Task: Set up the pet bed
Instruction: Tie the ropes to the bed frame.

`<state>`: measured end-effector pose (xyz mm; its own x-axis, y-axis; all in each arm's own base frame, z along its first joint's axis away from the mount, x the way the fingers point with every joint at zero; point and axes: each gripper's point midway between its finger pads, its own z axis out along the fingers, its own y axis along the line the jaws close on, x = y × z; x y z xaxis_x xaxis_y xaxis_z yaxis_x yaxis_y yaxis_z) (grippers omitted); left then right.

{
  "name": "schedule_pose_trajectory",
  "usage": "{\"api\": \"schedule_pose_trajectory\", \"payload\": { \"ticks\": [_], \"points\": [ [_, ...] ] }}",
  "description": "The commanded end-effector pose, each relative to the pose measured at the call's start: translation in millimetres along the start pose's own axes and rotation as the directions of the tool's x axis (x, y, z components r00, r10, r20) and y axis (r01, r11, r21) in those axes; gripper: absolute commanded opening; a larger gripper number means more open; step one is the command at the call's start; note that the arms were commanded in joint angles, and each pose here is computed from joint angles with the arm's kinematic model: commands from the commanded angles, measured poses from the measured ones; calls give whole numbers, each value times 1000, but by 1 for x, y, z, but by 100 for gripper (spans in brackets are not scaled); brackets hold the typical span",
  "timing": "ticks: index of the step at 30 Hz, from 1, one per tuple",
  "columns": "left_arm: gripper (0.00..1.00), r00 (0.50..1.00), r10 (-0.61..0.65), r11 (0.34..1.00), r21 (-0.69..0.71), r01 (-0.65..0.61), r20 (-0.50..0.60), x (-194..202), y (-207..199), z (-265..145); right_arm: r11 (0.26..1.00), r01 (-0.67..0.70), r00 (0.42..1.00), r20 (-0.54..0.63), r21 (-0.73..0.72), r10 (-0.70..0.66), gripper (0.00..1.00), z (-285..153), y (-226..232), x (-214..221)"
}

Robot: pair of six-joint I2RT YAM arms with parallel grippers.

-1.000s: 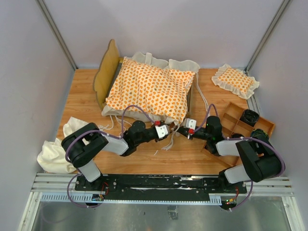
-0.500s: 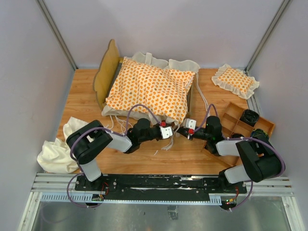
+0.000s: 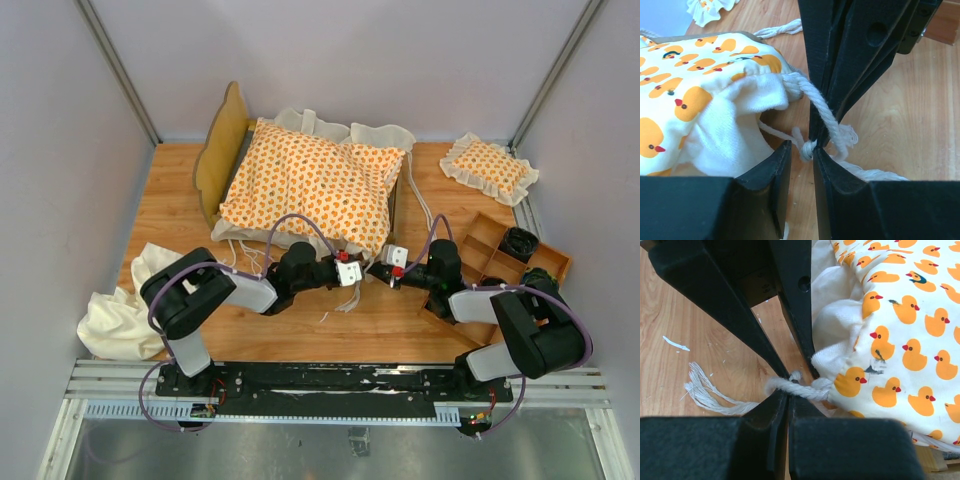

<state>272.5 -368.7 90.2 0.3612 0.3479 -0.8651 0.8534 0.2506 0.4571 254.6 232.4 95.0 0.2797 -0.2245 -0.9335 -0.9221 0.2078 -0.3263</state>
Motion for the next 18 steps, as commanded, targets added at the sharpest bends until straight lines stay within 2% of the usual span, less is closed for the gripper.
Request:
{"api": "schedule_pose_trajectory", "payload": {
  "ticks": [1, 4, 10, 11, 14, 18],
  "points": [
    [28, 1000, 13, 1000, 22, -14, 27, -5, -1, 6, 999, 52, 998, 42, 0, -52, 0, 2, -9, -15],
    [25, 1000, 11, 999, 32, -12, 23, -2, -4, 5, 999, 51, 998, 46, 0, -51, 0, 2, -9, -16],
    [4, 999, -11, 999, 42, 9, 37, -6, -6, 5, 1000, 3, 999, 42, 17, -4, 1, 4, -13, -16],
    [1, 999, -27, 999, 40, 26, 40, -7, -6, 4, 999, -28, 999, 37, 27, 27, 4, 4, -15, -16],
    [0, 993, -102, 995, 12, 102, 51, -11, -2, 4, 980, -182, 983, 32, 75, 180, 14, 5, -23, -19],
    [0, 960, -244, 961, -97, 258, 137, -20, 11, -4, 916, -383, 924, 31, 116, 382, 24, -1, -19, -24]
  ]
}}
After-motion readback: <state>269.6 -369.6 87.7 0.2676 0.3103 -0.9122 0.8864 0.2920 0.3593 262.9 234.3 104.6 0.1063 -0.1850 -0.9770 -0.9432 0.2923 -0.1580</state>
